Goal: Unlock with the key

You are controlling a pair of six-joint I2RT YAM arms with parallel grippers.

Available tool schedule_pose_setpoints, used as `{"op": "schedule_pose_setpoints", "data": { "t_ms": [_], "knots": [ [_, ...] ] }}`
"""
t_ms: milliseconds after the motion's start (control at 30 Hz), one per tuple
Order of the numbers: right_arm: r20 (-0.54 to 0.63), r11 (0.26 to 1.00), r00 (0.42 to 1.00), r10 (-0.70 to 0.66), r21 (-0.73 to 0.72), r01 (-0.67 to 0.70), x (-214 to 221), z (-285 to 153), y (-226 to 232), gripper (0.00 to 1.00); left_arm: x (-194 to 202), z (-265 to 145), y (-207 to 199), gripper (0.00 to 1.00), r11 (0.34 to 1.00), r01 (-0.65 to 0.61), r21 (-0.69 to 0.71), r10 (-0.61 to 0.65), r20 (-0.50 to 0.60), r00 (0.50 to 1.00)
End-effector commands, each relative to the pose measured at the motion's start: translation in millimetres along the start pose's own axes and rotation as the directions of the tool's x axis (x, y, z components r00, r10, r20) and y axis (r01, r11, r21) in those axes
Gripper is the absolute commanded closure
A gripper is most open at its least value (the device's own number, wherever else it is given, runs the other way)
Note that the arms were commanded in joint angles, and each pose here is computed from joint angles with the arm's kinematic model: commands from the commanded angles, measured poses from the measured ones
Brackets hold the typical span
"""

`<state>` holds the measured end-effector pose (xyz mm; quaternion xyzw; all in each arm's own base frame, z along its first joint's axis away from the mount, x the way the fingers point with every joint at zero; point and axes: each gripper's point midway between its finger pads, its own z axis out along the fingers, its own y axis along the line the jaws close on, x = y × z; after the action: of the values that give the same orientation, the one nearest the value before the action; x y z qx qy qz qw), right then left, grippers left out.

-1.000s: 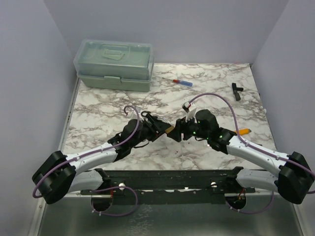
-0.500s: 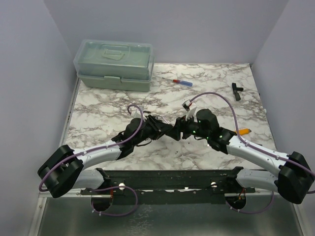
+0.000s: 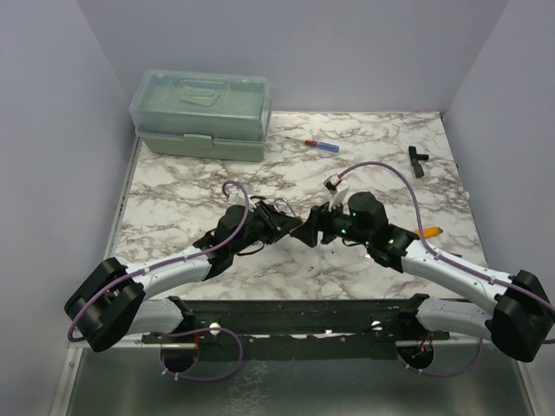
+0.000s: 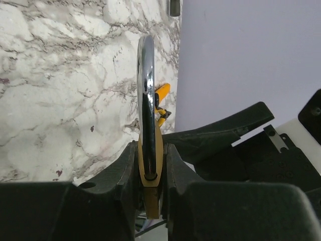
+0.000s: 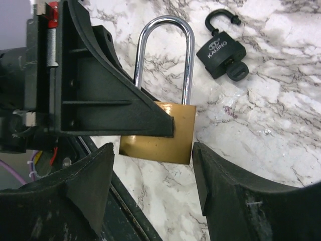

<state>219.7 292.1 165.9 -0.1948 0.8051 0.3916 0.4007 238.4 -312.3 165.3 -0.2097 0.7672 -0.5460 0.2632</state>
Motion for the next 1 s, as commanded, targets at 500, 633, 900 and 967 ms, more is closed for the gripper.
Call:
{"op": "schedule_pose_setpoints", "data": {
  "t_ms": [500,633,900,967],
  "knots": [
    [0.249,0.614,0.944,0.218,0.717,-0.331,13,-71,-125,0.11,-56,-68,9,1.0,0.919,-0.286,-0.271,0.315,0.068,0.947],
    [0.304,0.453,0.904,0.301,0.788,-0.417,35,-89,-139,0.0,-74,-91,-6,1.0,0.847,-0.395,-0.355,0.443,0.061,0.894],
    [0.506,0.131,0.743,0.438,0.781,-0.61,85,-126,-154,0.01,-103,-135,-31,1.0,0.641,-0.596,-0.484,0.669,-0.029,0.743],
    [0.554,0.084,0.707,0.44,0.758,-0.647,88,-135,-160,0.05,-108,-142,-27,1.0,0.603,-0.613,-0.51,0.697,-0.037,0.717]
  ]
}}
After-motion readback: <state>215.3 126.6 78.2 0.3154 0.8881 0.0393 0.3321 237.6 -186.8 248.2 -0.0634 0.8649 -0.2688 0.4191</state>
